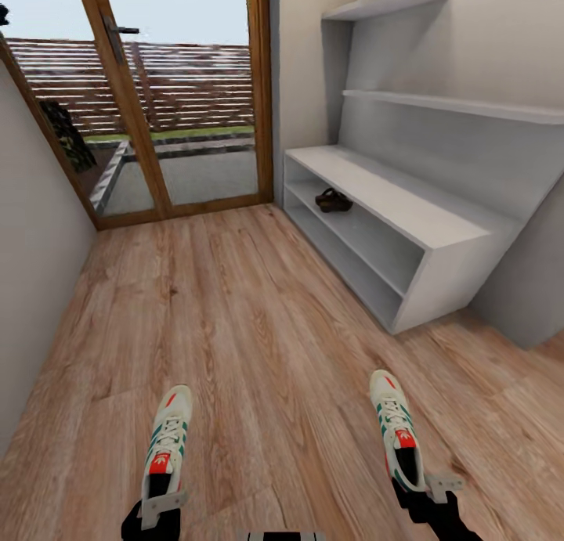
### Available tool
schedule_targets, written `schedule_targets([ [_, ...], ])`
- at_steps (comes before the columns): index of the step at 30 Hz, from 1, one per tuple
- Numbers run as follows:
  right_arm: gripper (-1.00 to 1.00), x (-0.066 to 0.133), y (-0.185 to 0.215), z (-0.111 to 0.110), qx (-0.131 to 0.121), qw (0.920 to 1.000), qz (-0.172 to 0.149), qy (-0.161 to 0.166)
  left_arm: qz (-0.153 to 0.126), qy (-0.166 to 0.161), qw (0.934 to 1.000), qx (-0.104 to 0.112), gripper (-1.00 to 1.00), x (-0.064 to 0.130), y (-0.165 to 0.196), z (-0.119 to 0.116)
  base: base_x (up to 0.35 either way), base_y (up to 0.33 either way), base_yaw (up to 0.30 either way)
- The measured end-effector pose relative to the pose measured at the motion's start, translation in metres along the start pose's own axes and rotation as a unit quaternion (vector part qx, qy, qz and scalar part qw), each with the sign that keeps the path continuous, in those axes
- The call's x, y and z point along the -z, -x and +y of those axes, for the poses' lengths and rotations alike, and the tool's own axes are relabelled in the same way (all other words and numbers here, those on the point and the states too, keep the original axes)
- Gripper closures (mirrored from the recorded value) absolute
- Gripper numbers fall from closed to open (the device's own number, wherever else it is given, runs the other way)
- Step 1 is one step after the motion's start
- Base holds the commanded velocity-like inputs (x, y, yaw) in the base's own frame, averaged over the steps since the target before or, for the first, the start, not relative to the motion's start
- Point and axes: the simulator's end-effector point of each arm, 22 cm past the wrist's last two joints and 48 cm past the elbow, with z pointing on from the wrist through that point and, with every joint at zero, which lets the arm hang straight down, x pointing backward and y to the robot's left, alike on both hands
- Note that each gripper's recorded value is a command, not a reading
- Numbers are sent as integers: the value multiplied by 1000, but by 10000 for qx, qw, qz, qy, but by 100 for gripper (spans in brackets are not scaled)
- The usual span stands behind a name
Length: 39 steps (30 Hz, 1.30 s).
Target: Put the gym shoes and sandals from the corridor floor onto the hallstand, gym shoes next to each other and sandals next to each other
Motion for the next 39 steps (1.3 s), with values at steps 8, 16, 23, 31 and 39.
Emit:
schedule_targets([
  [8, 100, 0, 0, 0, 20, 10000, 1, 13, -2, -2, 10000, 3, 100, 0, 0, 0, 280, 218, 1],
  [16, 100, 0, 0, 0, 20, 10000, 1, 14, 2, -1, 10000, 2, 100, 0, 0, 0, 280, 218, 0],
  [23, 100, 0, 0, 0, 12, 10000, 3, 10, -3, -2, 10000, 3, 100, 0, 0, 0, 280, 218, 0],
  [31, 100, 0, 0, 0, 13, 10000, 5, 3, 0, -1, 10000, 2, 100, 0, 0, 0, 280, 218, 0],
  [39, 100, 0, 0, 0, 12, 10000, 6, 6, 4, -2, 10000, 1, 100, 0, 0, 0, 288, 202, 0],
])
